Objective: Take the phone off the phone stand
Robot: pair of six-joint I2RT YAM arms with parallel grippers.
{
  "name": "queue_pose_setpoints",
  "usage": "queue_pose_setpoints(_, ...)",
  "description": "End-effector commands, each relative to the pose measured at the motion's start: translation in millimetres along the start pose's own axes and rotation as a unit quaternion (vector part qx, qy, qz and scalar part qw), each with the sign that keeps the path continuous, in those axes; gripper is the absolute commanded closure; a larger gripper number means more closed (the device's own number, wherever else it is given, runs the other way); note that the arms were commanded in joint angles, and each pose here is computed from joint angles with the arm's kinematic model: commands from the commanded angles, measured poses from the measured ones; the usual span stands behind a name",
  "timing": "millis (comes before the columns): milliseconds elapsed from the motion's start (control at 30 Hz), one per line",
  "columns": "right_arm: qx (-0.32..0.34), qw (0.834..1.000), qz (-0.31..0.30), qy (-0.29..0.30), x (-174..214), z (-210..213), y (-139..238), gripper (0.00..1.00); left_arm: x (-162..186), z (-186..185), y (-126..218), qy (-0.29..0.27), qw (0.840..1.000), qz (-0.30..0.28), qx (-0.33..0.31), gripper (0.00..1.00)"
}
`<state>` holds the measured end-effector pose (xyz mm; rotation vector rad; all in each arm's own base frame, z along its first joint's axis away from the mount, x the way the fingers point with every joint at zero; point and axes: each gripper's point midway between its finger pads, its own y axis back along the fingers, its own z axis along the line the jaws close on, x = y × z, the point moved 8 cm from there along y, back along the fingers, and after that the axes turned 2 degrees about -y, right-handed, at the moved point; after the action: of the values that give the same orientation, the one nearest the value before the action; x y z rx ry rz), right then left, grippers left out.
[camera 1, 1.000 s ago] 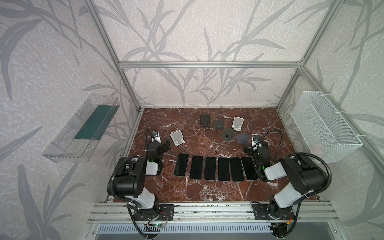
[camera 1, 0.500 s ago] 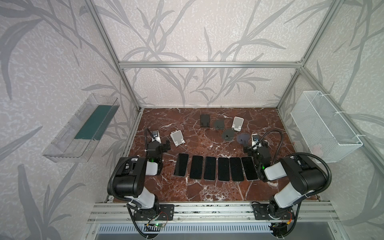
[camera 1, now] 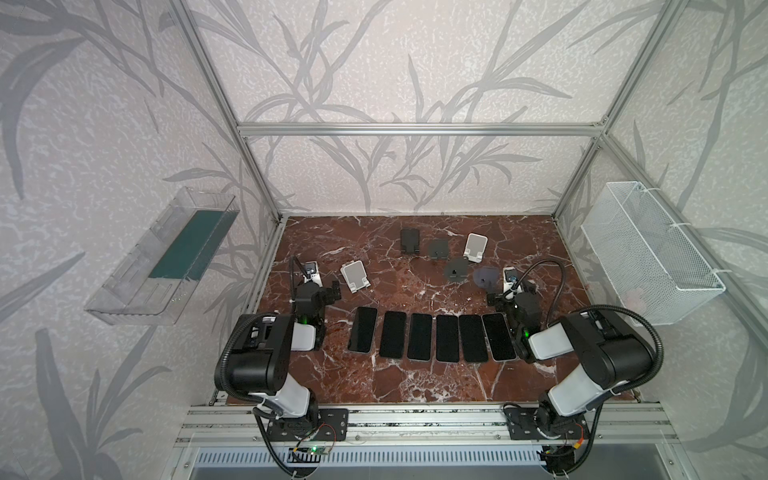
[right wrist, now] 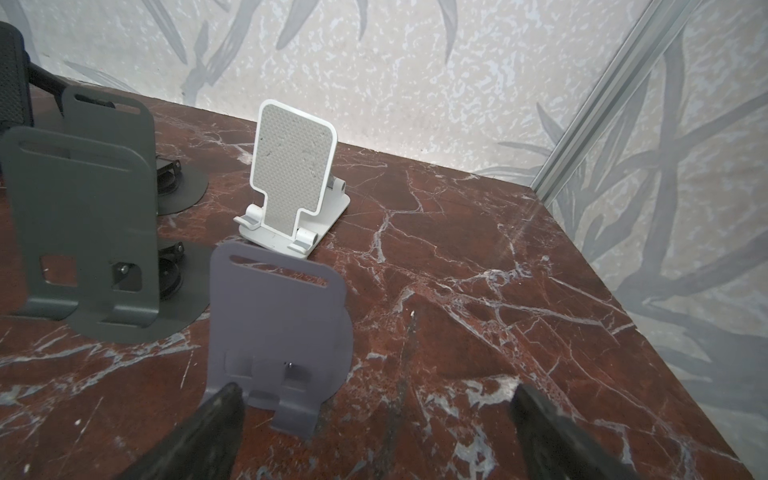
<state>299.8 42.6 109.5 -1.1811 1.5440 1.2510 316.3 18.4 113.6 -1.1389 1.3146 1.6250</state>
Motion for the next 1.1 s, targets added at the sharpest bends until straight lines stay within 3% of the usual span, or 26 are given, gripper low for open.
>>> queue_pose_setpoints(0,0.005,1.000,-0.016,-0.006,-10,-2,-4,0.01,-7,1,-1,-0.003,1.000,-0.013,-0.003,0.01)
queue_pose_setpoints(1067,-0.028,0.999,0.021,-0.025,-11,-7,-16,0.01,-7,0,-1,-0.002,1.000,-0.013,-0.002,0.01)
